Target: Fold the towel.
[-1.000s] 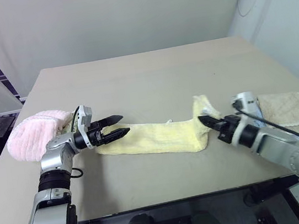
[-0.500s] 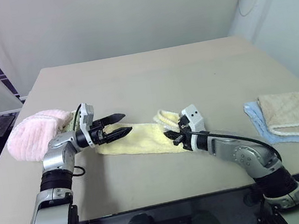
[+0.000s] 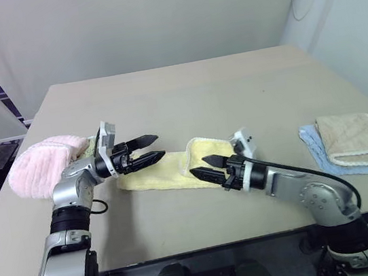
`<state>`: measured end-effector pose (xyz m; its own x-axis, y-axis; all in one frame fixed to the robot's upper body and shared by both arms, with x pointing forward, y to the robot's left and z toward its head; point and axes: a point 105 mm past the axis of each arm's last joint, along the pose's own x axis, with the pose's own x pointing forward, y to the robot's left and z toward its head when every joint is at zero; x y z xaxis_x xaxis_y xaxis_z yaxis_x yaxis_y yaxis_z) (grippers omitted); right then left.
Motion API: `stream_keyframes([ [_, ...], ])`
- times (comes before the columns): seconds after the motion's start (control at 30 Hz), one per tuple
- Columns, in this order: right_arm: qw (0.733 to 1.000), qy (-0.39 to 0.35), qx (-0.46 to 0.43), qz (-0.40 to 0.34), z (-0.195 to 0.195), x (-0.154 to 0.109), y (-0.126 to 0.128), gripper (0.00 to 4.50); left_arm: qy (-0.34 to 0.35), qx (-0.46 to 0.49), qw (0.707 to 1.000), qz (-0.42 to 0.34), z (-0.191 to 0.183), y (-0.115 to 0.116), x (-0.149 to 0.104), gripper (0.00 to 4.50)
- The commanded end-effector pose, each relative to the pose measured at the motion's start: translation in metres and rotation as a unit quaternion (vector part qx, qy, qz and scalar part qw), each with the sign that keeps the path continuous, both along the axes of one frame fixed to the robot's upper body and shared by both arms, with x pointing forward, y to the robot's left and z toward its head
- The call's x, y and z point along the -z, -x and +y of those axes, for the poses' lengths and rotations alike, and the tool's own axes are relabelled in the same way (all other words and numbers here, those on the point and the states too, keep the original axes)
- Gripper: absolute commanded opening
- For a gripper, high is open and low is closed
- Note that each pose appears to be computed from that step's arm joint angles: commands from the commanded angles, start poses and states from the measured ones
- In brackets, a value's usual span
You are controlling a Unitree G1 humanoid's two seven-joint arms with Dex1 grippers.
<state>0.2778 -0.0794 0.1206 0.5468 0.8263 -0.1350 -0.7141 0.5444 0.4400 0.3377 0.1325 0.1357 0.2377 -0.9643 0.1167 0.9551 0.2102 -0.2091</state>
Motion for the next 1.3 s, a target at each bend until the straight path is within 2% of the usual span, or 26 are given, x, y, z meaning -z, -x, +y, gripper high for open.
stream_keyframes([
  [0.03,0.996,-0.04,0.064,-0.049,-0.022,-0.024,-0.018,3.82,0.014,0.047,0.998,-0.036,-0.025,0.001,-0.024,4.32],
  [0.13,0.988,-0.049,0.13,-0.062,-0.042,-0.02,-0.036,3.82,0.003,0.071,0.997,-0.028,-0.047,-0.003,-0.017,4.32],
  [0.17,0.987,-0.045,0.14,-0.06,-0.046,-0.017,-0.04,3.44,-0.005,0.074,0.997,-0.025,-0.051,-0.004,-0.014,3.89],
  [0.27,0.986,-0.031,0.156,-0.047,-0.052,-0.003,-0.047,2.51,-0.043,0.102,0.994,-0.026,-0.064,-0.001,0.007,2.97],
  [0.47,0.989,0.011,0.145,-0.023,-0.042,0.033,-0.049,0.25,-0.106,0.081,0.991,-0.012,-0.082,-0.005,0.056,0.76],
  [0.5,0.991,0.021,0.133,-0.015,-0.038,0.041,-0.046,0.0,-0.117,0.083,0.99,-0.01,-0.084,-0.003,0.064,0.39],
  [0.53,0.992,0.033,0.122,-0.008,-0.035,0.048,-0.043,0.0,-0.129,0.085,0.988,-0.009,-0.086,-0.001,0.071,0.03],
  [0.63,0.991,0.089,0.104,0.005,-0.031,0.071,-0.037,0.0,-0.156,0.096,0.983,-0.005,-0.087,0.005,0.087,0.03],
  [0.77,0.984,0.146,0.107,0.009,-0.039,0.089,-0.036,0.0,-0.141,0.1,0.985,-0.001,-0.088,0.006,0.085,0.03],
  [0.9,0.987,0.116,0.113,-0.012,-0.044,0.07,-0.04,0.0,-0.087,0.1,0.991,0.004,-0.086,0.002,0.06,0.03],
  [1.1,0.994,0.068,0.079,-0.045,-0.043,0.037,-0.03,0.0,-0.037,0.104,0.994,0.007,-0.06,0.005,0.02,0.03],
  [1.23,0.995,0.046,0.074,-0.051,-0.041,0.023,-0.026,0.0,-0.018,0.062,0.996,0.057,-0.033,0.002,0.001,1.26],
  [1.3,0.995,0.024,0.082,-0.046,-0.043,0.016,-0.028,0.0,-0.022,0.054,0.995,0.081,-0.012,0.009,-0.004,2.04],
])
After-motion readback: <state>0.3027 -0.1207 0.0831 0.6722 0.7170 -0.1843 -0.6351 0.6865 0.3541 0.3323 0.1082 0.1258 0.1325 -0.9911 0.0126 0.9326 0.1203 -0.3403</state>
